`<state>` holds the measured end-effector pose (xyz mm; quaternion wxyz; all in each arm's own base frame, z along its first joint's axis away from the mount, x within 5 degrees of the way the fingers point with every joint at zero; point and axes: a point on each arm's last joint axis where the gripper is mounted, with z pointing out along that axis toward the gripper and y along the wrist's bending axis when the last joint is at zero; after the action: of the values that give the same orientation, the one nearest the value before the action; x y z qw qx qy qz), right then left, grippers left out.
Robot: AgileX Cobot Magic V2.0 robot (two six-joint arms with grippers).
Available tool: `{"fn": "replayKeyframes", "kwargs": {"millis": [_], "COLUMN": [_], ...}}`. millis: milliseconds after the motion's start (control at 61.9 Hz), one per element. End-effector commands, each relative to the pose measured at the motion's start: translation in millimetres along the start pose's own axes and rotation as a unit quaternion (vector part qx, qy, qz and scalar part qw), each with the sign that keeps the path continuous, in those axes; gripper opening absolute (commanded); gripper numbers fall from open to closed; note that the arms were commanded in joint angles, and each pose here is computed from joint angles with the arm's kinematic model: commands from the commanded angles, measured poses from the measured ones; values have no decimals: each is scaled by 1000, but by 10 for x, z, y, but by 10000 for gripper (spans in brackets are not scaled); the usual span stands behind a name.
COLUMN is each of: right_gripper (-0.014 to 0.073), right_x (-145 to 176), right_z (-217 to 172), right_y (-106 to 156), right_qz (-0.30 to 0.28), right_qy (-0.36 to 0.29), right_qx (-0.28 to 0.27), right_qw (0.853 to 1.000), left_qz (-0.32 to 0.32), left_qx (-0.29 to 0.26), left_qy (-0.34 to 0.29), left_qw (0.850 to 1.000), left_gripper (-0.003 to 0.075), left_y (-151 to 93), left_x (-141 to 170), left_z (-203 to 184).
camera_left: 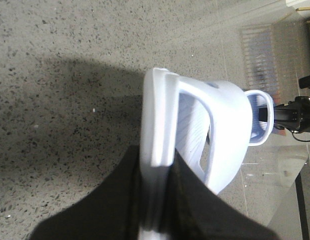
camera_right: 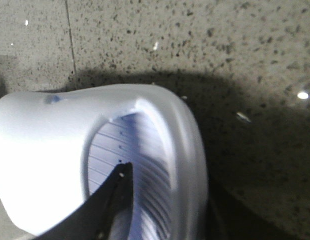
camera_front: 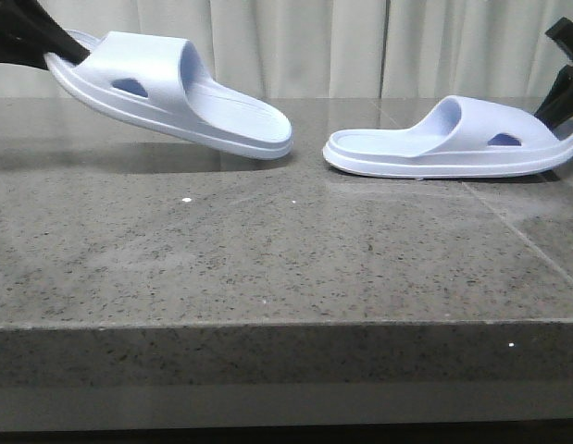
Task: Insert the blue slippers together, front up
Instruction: 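Grasp the other slipper's heel with the right gripper and lift it, then bring the right gripper's slipper over the left gripper's slipper, nesting them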
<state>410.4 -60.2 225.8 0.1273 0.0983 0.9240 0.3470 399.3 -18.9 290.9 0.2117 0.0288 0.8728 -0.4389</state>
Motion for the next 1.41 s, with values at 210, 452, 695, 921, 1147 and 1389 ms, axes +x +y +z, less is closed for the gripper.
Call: {"fn": "replayKeyframes", "kwargs": {"millis": [210, 452, 695, 921, 1147, 1389], "right_gripper": [152, -63, -63, -63, -63, -63], "right_x": [15, 32, -52, -55, 37, 120], "right_z": [-95, -174, -674, -1130, -1299, -1223], "right_y": [169, 171, 556, 1004, 1236, 1473], "right_qz": [-33, -29, -69, -108, -130, -153], "right_qy": [2, 7, -69, -131, -151, -137], "right_qx": [-36, -56, -107, -121, -135, -154], "right_qw": [999, 998, 989, 978, 971, 966], "left_qz": [22, 21, 11, 7, 4, -1], "left_qx": [51, 54, 80, 94, 102, 114], "left_qy": [-8, -10, -25, -32, -37, -44], "left_qw": [998, 998, 996, 995, 994, 993], "left_gripper": [-19, -19, -19, -19, -19, -19], "left_y": [-351, -356, -404, -428, -443, -463], "left_x": [-13, -15, -43, -57, -66, -79], "left_z": [-199, -200, -207, -213, -216, -222]}}
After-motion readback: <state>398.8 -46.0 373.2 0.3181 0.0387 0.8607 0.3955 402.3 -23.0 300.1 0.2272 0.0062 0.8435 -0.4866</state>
